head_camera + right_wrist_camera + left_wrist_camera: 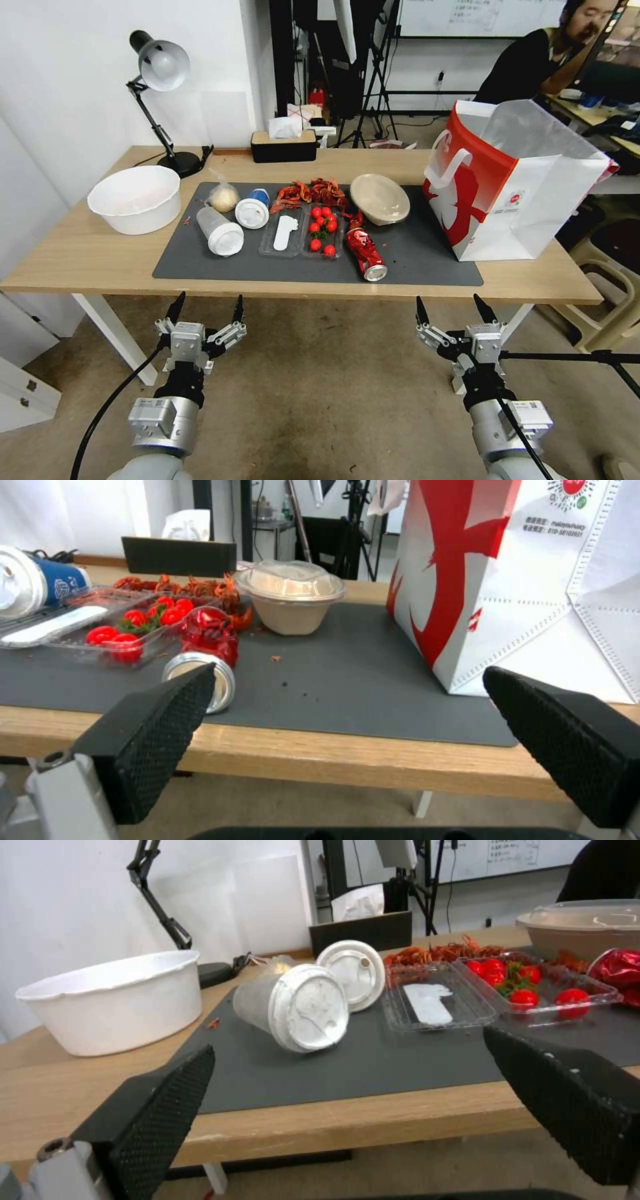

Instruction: Pick up the trash from the table and place it into the takeout bag.

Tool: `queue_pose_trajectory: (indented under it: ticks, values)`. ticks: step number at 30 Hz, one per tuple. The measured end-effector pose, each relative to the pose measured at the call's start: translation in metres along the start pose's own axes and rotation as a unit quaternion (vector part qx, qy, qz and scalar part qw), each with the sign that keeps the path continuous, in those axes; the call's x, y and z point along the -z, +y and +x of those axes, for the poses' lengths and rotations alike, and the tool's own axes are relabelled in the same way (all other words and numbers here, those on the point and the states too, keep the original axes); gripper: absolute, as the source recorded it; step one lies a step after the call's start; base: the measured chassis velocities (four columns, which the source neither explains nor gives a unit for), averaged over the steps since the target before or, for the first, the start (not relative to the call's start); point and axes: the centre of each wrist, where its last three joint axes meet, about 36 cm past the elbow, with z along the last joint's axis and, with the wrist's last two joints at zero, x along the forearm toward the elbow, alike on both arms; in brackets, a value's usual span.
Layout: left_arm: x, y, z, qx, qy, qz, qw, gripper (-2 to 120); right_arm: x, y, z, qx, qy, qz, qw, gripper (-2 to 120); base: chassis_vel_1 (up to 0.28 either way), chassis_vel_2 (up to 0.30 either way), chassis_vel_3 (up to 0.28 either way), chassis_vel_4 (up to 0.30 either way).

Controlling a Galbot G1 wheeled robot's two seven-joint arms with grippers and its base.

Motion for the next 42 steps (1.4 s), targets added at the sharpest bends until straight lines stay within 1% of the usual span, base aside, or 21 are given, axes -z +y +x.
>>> queue_pose_trajectory:
  ticks: [27, 29, 34, 39, 41, 42]
  values:
    - [0.000, 0.000, 0.000, 0.000, 0.001, 0.000, 1.0000, 100, 0.000, 0.000, 0.000, 0.000, 0.000, 0.000, 1.000, 100, 0.000, 0.000, 0.000, 0.000]
    - [0.001, 0.002, -0.002, 0.003, 0.007, 0.004, 1.0000, 100, 0.001, 0.000, -0.002, -0.002, 0.001, -0.003, 1.000, 100, 0.000, 0.000, 0.000, 0.000]
    - [0.014, 0.011, -0.013, 0.020, 0.040, 0.030, 0.9985, 100, 0.014, -0.007, -0.024, -0.025, 0.017, -0.036, 0.999, 100, 0.000, 0.000, 0.000, 0.000]
    - [0.018, 0.014, -0.016, 0.025, 0.052, 0.041, 0.9975, 100, 0.023, -0.010, -0.036, -0.033, 0.015, -0.049, 0.998, 100, 0.000, 0.000, 0.000, 0.000]
    - [0.027, 0.022, -0.022, 0.033, 0.073, 0.063, 0.9948, 100, 0.032, -0.015, -0.051, -0.035, 0.021, -0.072, 0.997, 100, 0.000, 0.000, 0.000, 0.000]
    - [0.027, 0.022, -0.022, 0.033, 0.073, 0.063, 0.9948, 100, 0.032, -0.015, -0.051, -0.035, 0.021, -0.072, 0.997, 100, 0.000, 0.000, 0.000, 0.000]
